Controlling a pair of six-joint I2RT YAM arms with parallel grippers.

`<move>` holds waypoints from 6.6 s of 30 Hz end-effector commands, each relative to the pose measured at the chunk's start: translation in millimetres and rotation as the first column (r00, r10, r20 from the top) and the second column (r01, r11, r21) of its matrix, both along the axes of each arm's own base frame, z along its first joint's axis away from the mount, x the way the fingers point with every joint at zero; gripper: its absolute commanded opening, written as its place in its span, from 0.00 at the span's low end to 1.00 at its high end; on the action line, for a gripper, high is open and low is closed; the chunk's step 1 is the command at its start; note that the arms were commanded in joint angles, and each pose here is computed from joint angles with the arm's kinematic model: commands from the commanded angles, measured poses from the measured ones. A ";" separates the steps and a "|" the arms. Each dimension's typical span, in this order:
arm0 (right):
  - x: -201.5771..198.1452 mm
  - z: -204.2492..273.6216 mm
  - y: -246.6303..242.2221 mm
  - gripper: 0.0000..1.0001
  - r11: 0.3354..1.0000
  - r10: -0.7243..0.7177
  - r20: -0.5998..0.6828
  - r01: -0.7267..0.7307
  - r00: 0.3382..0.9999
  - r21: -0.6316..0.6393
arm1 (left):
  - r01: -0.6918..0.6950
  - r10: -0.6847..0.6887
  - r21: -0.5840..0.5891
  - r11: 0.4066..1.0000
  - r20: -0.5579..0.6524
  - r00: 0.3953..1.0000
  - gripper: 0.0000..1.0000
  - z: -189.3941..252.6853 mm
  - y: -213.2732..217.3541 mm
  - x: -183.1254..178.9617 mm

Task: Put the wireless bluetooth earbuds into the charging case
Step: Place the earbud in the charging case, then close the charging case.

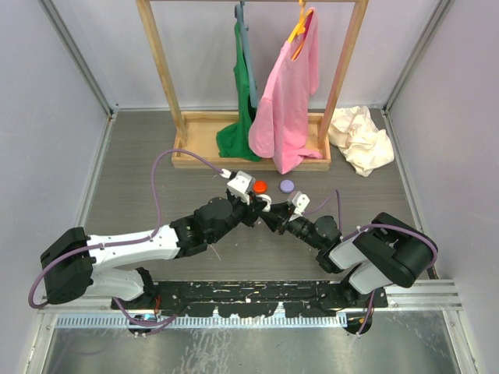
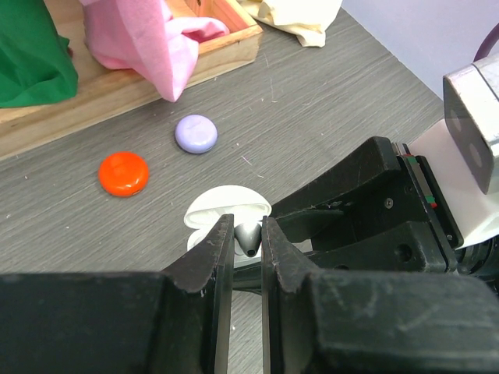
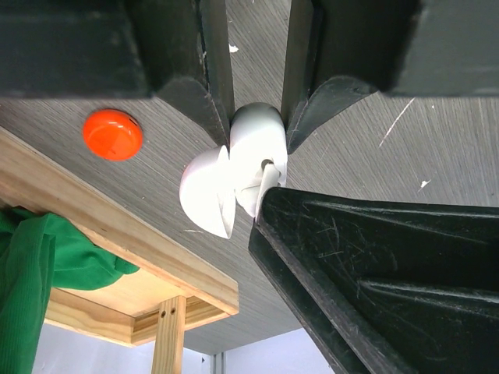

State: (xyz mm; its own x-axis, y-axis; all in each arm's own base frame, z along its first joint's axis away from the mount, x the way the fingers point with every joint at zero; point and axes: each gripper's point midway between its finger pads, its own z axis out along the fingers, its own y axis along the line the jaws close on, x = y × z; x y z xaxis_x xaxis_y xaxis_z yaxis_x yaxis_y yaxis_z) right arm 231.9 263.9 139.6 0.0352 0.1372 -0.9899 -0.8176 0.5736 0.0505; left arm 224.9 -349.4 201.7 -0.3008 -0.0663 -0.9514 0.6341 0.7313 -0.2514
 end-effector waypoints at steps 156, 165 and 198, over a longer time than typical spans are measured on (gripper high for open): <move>-45.1 65.5 25.8 0.08 0.949 0.271 0.222 -0.299 0.936 0.103 | 0.217 -0.352 -0.303 0.928 -0.521 0.777 0.64 13.9 12.5 -18.8; -43.5 63.7 25.4 0.08 0.951 0.264 0.218 -0.291 0.940 0.102 | 0.289 -0.448 -0.369 0.883 -0.482 0.753 0.57 26.2 11.5 -31.1; -16.5 55.4 21.9 0.08 0.963 0.205 0.031 -0.207 0.978 0.172 | -0.151 0.165 0.069 0.986 -0.327 0.930 0.79 40.1 146.3 -4.0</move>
State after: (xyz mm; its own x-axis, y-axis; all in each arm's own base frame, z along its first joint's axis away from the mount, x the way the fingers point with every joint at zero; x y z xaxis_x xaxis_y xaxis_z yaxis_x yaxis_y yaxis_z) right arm 198.8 290.9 152.6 -0.0429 0.1865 -0.9815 -0.9351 0.3383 0.1052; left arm 206.5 -255.8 229.6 -0.6775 -0.1292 -0.7241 0.4949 0.6482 -0.5787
